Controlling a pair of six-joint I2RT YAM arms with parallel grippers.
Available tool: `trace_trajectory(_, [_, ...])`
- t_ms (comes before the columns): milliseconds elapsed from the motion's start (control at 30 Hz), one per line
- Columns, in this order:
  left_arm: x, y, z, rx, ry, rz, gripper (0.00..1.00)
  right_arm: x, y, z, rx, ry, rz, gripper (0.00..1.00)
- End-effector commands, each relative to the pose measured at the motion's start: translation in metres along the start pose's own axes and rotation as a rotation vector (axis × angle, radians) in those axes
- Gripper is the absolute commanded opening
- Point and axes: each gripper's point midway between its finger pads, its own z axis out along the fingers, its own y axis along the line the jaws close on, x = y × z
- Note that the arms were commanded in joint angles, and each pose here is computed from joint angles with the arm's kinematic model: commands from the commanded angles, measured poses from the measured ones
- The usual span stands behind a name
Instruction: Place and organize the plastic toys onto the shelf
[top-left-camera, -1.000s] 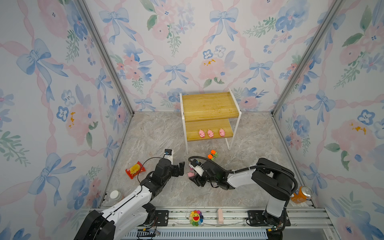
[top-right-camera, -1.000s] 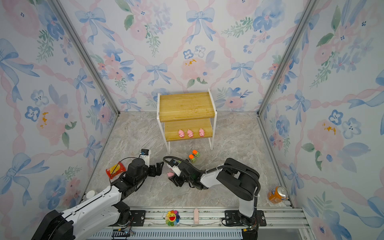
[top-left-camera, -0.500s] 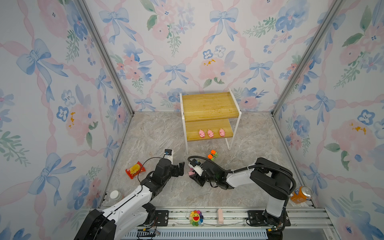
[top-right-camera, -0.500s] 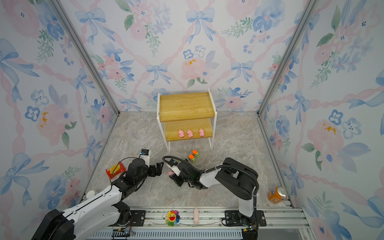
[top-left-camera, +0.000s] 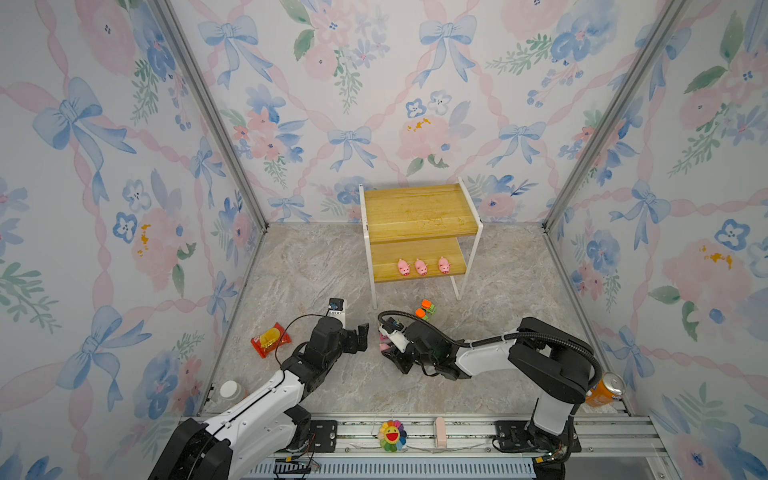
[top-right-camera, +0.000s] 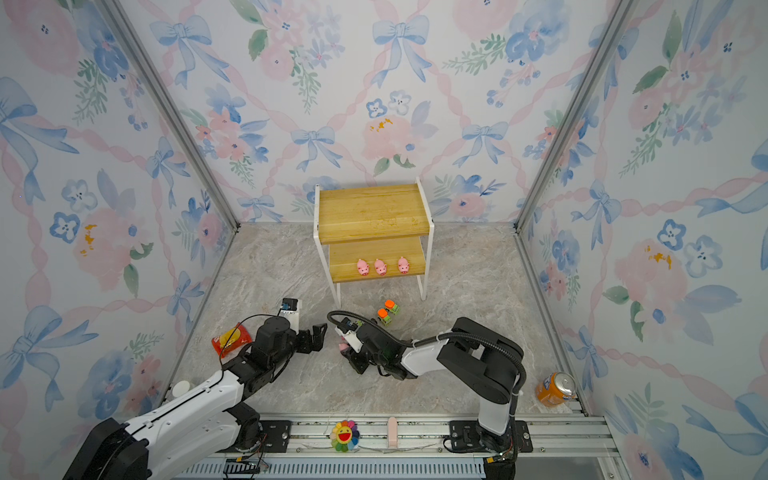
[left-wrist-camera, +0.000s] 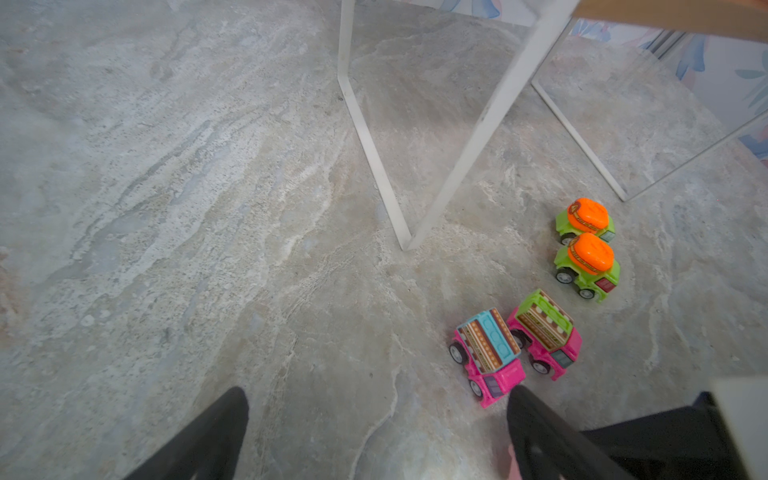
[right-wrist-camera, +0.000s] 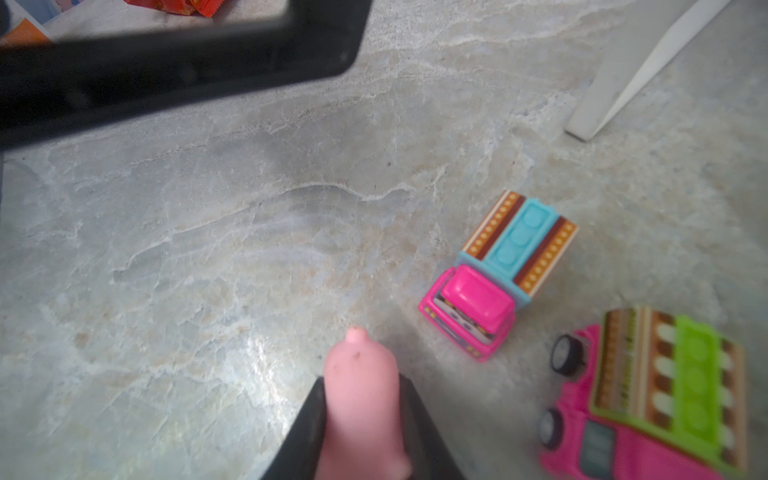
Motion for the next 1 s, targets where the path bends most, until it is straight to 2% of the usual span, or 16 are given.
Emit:
trace_trajectory(0, [0.006,0.005,0.0,-0.017,0.011,-0.012,0.98,-0.008,0.004,-0.011,0.006,-0.013,0.02,0.27])
trace_trajectory(333, [0.006,0.005,0.0,-0.01,0.014,-0.013,0.98,-0.032,0.005,-0.031,0.031,-0.047,0.011,0.24])
trace_trajectory(633, [0.005,0.004,0.0,-0.004,0.007,-0.012,0.98,-0.076,0.001,-0.064,0.054,-0.15,0.016,0.24])
trace_trajectory(967, [0.006,0.002,0.0,0.003,0.012,-0.01,0.98,-0.147,-0.034,-0.089,0.157,-0.305,0.024,0.25])
